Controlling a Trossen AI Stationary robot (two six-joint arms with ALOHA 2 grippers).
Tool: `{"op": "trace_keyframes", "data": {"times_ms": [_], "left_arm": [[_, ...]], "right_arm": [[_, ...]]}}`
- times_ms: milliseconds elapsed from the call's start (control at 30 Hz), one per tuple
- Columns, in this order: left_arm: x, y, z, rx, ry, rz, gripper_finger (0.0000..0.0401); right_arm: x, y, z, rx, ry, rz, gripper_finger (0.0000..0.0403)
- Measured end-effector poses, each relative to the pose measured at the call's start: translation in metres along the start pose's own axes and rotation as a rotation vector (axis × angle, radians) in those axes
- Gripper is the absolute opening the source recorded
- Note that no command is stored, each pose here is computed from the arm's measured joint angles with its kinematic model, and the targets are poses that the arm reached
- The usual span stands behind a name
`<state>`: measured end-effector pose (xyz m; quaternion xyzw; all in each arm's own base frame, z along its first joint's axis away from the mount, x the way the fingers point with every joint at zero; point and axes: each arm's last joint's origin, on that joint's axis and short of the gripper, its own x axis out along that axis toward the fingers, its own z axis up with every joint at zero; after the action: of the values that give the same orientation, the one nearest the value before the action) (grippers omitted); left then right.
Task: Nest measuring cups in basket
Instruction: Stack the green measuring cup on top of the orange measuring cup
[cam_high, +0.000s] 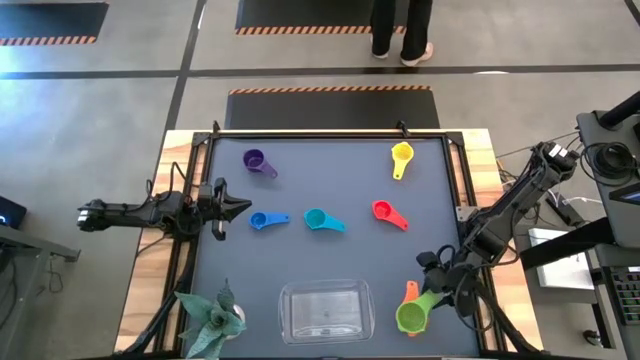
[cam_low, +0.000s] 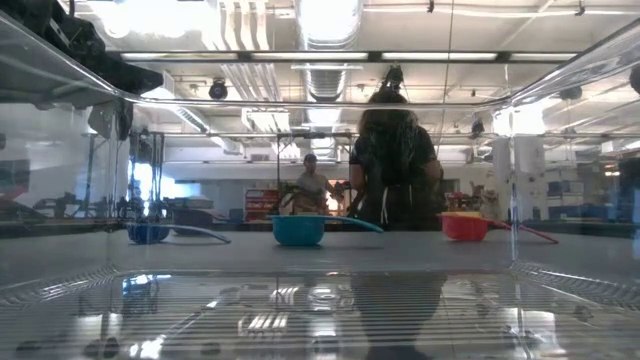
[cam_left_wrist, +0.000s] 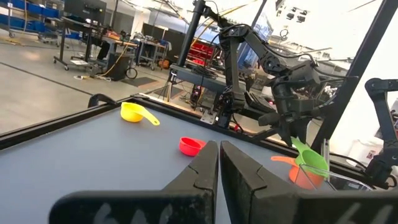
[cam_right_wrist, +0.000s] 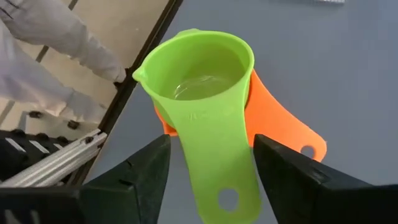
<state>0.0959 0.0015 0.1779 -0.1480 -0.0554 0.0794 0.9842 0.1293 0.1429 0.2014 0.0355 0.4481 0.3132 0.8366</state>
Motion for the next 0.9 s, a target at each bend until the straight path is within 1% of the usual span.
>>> {"op": "trace_keyframes", "data": {"times_ms": [233, 433, 633, 800, 900], "left_arm": [[0.0, 0.0, 0.0, 0.0, 0.0, 0.0, 0.0], [0.0, 0.0, 0.0, 0.0, 0.0, -0.001, 0.0], [0.0, 0.0, 0.0, 0.0, 0.0, 0.0, 0.0], [0.0, 0.0, 0.0, 0.0, 0.0, 0.0, 0.0], [0.0, 0.0, 0.0, 0.0, 0.0, 0.0, 0.0]], "right_arm": [[0.0, 0.0, 0.0, -0.136, 0.0, -0.006, 0.025], [0.002, -0.002, 0.0, -0.205, 0.0, -0.061, 0.0266], [0.004, -0.003, -0.001, -0.303, 0.014, -0.065, 0.027], [0.008, -0.003, -0.002, -0.411, 0.036, -0.067, 0.027], [0.011, -0.003, -0.001, -0.452, 0.084, -0.076, 0.027]]}}
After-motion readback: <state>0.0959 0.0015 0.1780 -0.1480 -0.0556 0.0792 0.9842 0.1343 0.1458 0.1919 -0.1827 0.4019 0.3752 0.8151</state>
